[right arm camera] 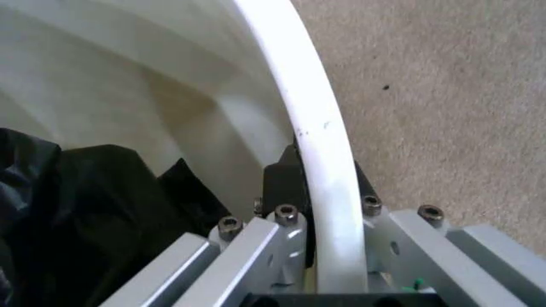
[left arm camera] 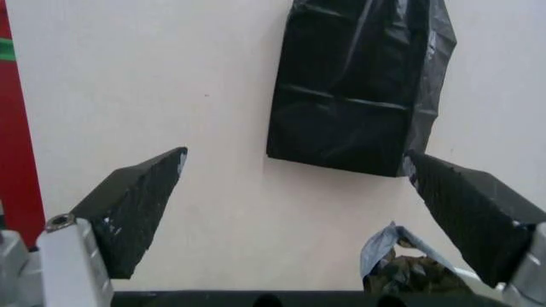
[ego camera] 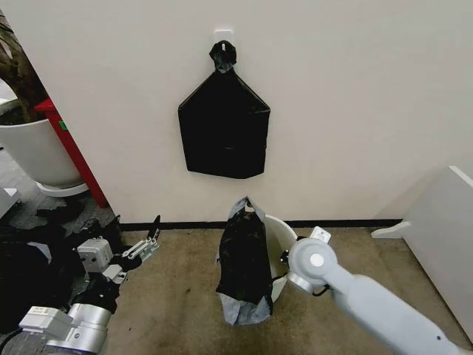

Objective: Place the garbage bag over the trash bin.

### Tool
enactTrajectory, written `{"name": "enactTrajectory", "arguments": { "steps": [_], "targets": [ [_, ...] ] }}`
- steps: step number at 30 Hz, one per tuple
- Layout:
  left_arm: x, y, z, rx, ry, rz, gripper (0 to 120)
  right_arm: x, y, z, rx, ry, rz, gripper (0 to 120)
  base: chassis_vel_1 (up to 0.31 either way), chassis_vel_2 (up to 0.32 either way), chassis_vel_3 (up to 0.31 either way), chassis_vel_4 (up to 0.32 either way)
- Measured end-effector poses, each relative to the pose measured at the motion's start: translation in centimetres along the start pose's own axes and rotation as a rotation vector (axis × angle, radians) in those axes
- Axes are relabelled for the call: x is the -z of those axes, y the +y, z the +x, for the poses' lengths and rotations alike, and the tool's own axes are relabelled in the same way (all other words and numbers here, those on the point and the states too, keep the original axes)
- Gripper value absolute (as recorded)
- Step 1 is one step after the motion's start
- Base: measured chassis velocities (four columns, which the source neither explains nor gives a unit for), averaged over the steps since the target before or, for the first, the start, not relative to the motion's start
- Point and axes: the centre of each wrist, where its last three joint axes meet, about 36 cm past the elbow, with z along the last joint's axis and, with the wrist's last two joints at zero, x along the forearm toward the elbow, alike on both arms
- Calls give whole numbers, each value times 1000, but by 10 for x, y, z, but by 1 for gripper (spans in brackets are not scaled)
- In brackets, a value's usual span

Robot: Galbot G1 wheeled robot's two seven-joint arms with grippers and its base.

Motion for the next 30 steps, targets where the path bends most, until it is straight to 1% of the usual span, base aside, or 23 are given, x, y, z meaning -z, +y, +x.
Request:
{"name": "enactTrajectory", "arguments": {
  "steps": [7,15,18,19,20,21,22,25,27,29,30],
  "targets": [
    [-1,1,-1,-4,4,-3,100,-3,9,-13,-13,31,-13,0,0,0,0,0],
    [-4,1,-3,-11,9,0,100,-11,8,-25,-42,51,-7,0,0,0,0,0],
    [-5,1,-4,-13,8,0,100,-11,8,-27,-45,55,-8,3,0,0,0,0],
    [-5,2,-4,-14,9,-1,100,-11,8,-27,-46,55,-8,6,0,0,0,0],
    [-5,2,-5,-15,9,-2,100,-11,8,-26,-44,55,-9,14,0,0,0,0],
    [-5,2,-5,-16,8,-3,100,-11,7,-25,-41,57,-9,18,0,0,0,0],
    [-5,2,-6,-18,7,-4,100,-11,7,-23,-37,57,-8,20,0,0,0,0],
    [-4,3,-7,-27,5,-6,100,-9,3,-10,-9,52,-5,33,0,0,0,0],
    [-4,4,-8,-30,5,-7,100,-8,1,-7,-1,52,-4,34,0,0,0,0],
    [-3,5,-10,-40,8,-11,100,-5,-4,4,19,48,-2,47,0,0,0,0],
    [-3,6,-11,-44,10,-13,100,-3,-8,10,28,46,-2,49,0,0,0,0]
  ]
}}
